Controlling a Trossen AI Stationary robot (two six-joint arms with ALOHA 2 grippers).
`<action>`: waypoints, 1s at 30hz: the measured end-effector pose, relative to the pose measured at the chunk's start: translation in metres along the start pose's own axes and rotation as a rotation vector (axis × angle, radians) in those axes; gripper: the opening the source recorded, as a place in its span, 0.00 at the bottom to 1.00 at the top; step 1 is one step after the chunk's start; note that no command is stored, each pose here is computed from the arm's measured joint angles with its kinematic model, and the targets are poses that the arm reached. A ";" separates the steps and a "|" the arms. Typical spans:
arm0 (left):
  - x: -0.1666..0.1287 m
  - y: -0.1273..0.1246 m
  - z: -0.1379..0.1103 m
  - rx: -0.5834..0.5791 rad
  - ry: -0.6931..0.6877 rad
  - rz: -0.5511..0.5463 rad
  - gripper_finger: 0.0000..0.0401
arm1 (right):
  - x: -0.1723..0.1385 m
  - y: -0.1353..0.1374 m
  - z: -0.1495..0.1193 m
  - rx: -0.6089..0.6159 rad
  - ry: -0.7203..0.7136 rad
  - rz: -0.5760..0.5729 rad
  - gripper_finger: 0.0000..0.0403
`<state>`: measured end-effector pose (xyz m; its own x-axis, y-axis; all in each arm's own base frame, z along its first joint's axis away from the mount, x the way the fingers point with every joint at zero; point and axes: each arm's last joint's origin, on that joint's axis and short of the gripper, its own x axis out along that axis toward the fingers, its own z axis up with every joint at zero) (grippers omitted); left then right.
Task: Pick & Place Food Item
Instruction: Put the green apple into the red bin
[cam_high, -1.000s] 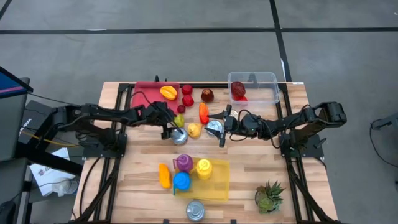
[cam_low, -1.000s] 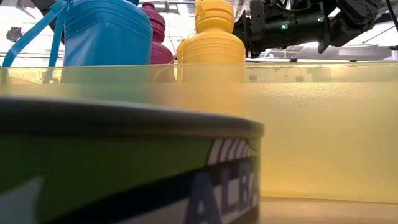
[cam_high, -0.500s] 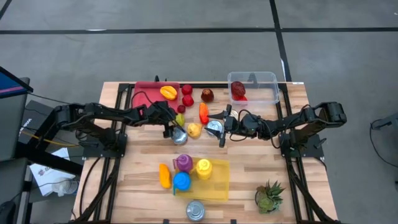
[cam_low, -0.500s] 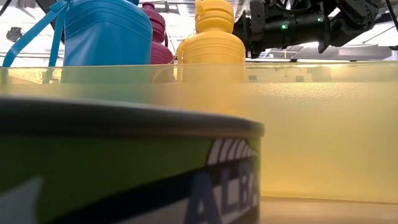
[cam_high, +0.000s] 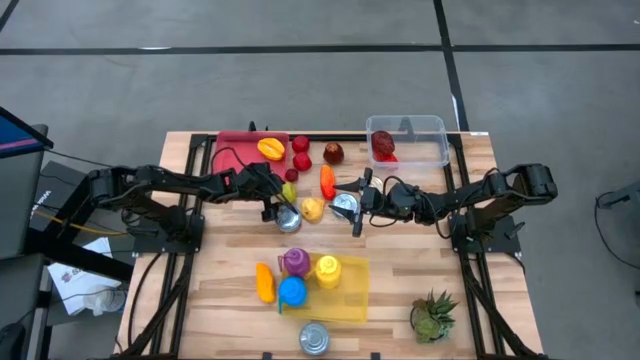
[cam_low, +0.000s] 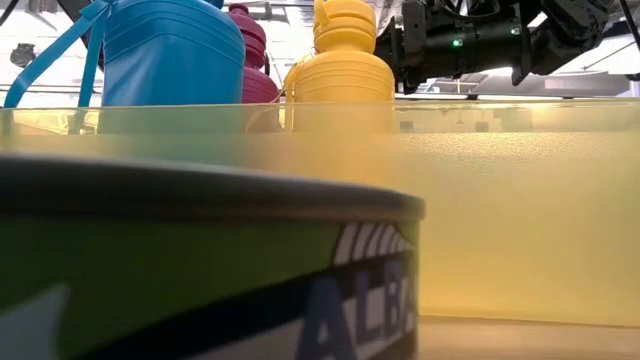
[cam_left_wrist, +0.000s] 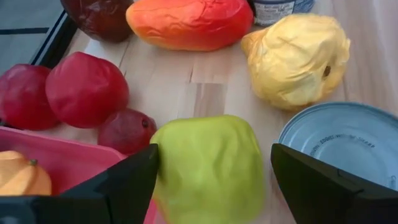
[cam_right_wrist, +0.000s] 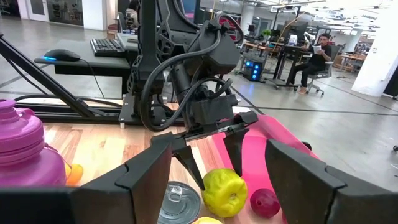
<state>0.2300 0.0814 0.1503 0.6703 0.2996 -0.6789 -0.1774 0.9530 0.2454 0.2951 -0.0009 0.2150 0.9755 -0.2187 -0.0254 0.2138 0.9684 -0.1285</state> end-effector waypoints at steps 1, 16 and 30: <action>0.000 0.000 0.000 0.001 0.000 0.001 0.75 | 0.000 0.000 0.000 0.000 0.000 0.000 0.62; -0.001 -0.009 0.005 0.041 -0.015 0.053 0.43 | 0.000 0.000 0.000 0.000 0.000 0.000 0.62; -0.002 -0.009 0.009 0.035 -0.063 0.031 0.00 | 0.000 0.000 0.000 0.001 -0.001 0.000 0.62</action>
<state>0.2371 0.0718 0.1557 0.7092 0.3243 -0.6260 -0.1742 0.9410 0.2901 0.2952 -0.0009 0.2152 0.9755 -0.2186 -0.0248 0.2138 0.9685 -0.1280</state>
